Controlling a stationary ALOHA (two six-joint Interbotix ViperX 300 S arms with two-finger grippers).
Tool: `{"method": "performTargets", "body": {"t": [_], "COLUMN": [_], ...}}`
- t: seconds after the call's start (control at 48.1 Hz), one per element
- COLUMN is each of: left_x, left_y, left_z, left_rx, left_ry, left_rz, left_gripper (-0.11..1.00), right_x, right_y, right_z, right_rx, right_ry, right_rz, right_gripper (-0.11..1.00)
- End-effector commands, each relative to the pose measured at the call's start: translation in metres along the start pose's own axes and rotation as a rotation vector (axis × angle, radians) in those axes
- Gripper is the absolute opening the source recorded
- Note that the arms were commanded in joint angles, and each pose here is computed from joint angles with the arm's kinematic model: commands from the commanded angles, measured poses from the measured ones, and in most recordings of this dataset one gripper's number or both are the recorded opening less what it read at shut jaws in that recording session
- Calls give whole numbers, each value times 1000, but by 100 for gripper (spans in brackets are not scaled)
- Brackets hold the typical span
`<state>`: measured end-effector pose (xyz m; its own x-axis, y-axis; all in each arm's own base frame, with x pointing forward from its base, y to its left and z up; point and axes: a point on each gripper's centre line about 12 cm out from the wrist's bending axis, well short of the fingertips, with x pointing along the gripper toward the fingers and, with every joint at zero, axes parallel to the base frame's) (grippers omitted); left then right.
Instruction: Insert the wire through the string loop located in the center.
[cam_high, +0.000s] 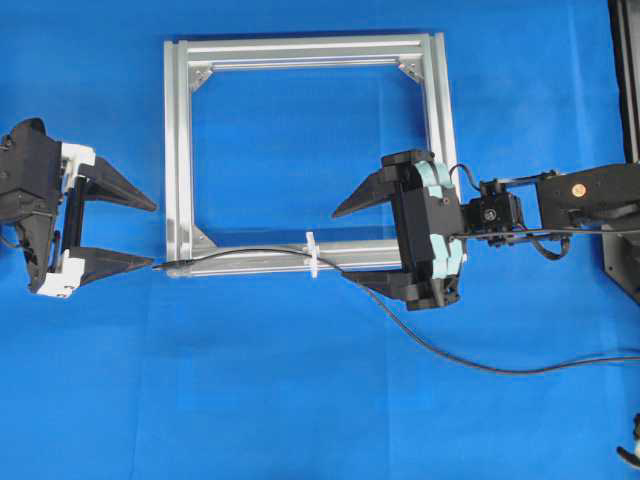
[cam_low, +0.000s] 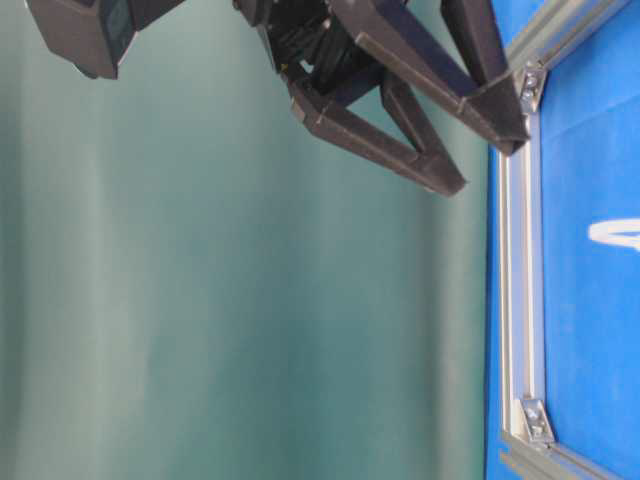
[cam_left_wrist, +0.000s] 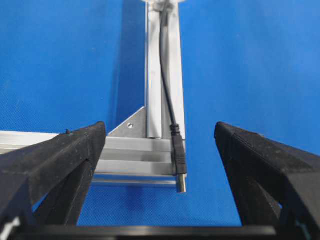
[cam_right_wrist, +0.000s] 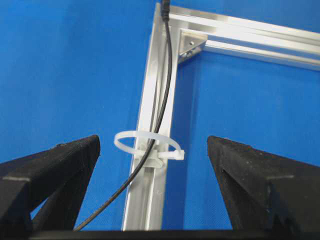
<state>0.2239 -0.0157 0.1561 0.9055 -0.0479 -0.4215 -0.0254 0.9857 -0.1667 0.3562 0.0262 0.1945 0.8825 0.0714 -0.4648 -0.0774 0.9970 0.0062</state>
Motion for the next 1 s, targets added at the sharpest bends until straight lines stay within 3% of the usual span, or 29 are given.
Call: {"method": "performTargets", "body": {"t": [0.0, 0.977], "left_x": [0, 1], "left_y": [0, -1], "left_z": [5, 7], "left_rx": [1, 1], "left_ry": [-17, -17], "left_rz": [-1, -2], "left_gripper": [89, 89], "right_x": [-4, -5], "right_y": [1, 1], "right_z": [10, 10], "right_rx": [-1, 3], "right_ry": [-32, -31], "right_rz": [2, 3], "right_gripper": [98, 98]}}
